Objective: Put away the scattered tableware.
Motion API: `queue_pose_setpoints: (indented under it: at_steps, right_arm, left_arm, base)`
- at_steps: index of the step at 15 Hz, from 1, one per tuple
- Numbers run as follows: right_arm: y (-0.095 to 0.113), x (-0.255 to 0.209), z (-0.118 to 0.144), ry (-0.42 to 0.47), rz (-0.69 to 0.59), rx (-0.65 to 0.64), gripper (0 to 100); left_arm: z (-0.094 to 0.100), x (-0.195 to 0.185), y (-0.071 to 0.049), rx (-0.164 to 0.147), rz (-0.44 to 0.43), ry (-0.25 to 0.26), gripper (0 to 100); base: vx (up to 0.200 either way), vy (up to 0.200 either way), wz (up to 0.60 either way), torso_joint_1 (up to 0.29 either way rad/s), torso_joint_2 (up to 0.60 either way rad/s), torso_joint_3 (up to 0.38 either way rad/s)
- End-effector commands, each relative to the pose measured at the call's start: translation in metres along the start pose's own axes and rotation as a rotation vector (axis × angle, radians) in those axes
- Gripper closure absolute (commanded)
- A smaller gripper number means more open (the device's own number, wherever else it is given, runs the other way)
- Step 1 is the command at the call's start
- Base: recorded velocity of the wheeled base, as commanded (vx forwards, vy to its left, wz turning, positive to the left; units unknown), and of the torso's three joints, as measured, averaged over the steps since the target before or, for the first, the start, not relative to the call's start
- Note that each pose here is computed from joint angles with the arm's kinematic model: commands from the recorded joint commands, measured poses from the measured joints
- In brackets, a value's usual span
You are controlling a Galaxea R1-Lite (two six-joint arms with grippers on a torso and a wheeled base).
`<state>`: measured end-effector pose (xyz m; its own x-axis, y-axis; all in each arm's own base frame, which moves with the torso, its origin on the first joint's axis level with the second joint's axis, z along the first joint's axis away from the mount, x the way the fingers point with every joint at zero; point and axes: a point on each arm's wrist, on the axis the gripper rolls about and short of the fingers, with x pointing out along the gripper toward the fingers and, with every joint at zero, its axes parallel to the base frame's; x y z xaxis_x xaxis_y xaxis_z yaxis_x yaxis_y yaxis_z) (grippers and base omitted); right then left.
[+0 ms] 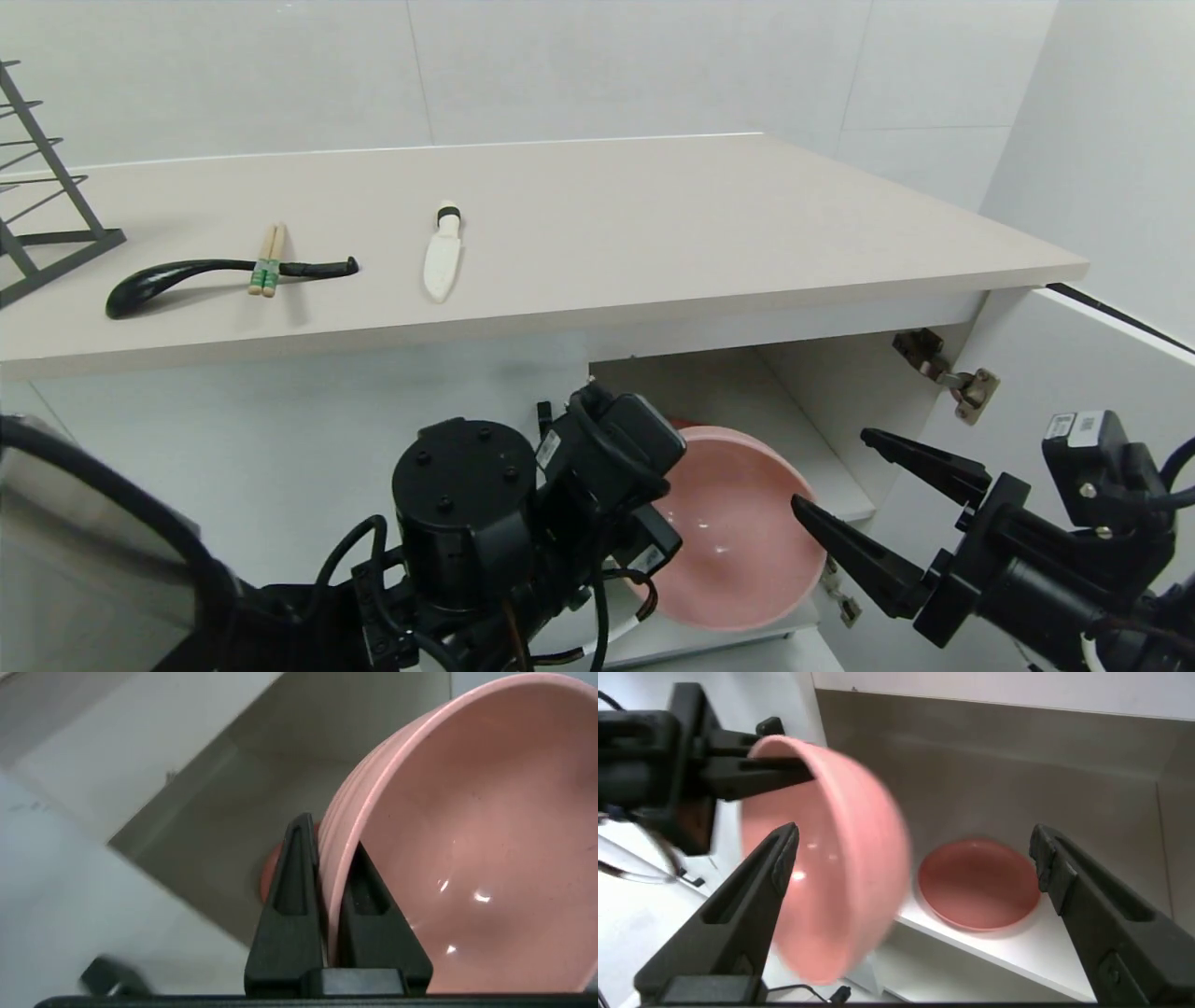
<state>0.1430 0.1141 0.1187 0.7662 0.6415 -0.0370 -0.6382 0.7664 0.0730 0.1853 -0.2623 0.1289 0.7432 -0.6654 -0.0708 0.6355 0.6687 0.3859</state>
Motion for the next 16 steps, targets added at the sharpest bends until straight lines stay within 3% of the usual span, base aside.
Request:
queue_pose_setpoints:
  at_steps: [1,5,7,8,13,16]
  right_arm:
    - [0.000,0.000,0.000,0.001,0.001,0.000,0]
    - [-0.007,0.002,-0.001,0.003,-0.036,0.006,0]
    - [-0.009,0.002,0.000,0.001,-0.048,0.007,0]
    - [-0.010,0.003,0.000,-0.003,-0.051,0.007,0]
    - [-0.016,0.005,0.002,-0.013,-0.084,0.009,0]
    - [-0.028,0.010,-0.004,0.020,-0.142,0.013,0]
  left_arm:
    - [-0.009,0.019,-0.012,-0.005,0.025,-0.002,100]
    - [-0.004,0.022,-0.015,-0.038,0.054,-0.085,100]
    - [0.004,0.021,-0.014,-0.059,0.081,-0.170,100]
    - [0.003,0.022,-0.014,-0.064,0.087,-0.185,100]
    - [0.002,0.025,-0.016,-0.066,0.096,-0.206,100]
    - [-0.003,0.045,-0.028,-0.082,0.094,-0.227,100]
  base:
    - [0.000,0.000,0.00,0.000,0.00,0.000]
    - [0.000,0.000,0.00,0.000,0.00,0.000]
    - [0.000,0.000,0.00,0.000,0.00,0.000]
    - [0.000,0.000,0.00,0.000,0.00,0.000]
    - [0.000,0.000,0.00,0.000,0.00,0.000]
    - [0.000,0.000,0.00,0.000,0.00,0.000]
